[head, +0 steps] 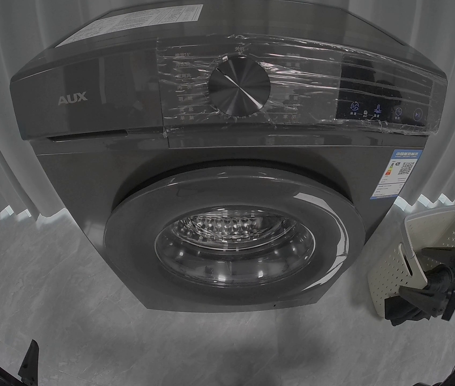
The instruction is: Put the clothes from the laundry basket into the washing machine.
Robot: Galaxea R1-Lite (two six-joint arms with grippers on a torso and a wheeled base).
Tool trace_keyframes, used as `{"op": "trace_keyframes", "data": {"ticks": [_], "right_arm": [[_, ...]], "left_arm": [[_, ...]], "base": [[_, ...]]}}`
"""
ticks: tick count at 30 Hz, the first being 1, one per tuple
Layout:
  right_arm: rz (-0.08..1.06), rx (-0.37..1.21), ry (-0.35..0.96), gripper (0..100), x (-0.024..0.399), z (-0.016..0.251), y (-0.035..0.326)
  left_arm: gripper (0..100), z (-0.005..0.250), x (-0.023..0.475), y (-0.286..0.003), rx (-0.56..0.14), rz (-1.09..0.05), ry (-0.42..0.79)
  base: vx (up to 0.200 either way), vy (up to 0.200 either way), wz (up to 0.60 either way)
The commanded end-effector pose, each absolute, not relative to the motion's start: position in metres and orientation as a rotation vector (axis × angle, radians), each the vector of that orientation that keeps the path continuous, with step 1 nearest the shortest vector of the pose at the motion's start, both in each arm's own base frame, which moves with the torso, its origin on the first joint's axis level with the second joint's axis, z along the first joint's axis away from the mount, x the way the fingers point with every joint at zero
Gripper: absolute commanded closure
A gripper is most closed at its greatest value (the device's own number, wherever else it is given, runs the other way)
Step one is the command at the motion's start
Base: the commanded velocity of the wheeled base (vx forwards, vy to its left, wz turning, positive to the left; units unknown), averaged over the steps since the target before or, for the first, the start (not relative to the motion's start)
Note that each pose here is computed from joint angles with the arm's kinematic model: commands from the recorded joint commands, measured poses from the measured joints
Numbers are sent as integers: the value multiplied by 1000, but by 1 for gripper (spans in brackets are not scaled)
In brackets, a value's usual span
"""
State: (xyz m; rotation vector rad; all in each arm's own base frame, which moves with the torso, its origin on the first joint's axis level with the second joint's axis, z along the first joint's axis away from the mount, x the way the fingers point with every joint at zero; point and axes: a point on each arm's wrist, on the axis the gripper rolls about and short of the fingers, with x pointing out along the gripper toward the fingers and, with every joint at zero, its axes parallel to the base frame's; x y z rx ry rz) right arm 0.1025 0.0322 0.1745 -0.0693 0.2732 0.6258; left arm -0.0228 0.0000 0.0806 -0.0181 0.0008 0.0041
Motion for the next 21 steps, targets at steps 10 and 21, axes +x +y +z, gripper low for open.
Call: {"op": "trace_keyframes", "data": {"ticks": [10, 21], "right_arm": [[596, -44, 408, 0, 177, 154, 59], [614, -31, 421, 0, 199, 142, 75]], "left_arm": [[0, 76, -23, 0, -20, 5, 0], [0, 76, -23, 0, -20, 5, 0]], "base": [[0, 0, 0], [0, 0, 0]]}}
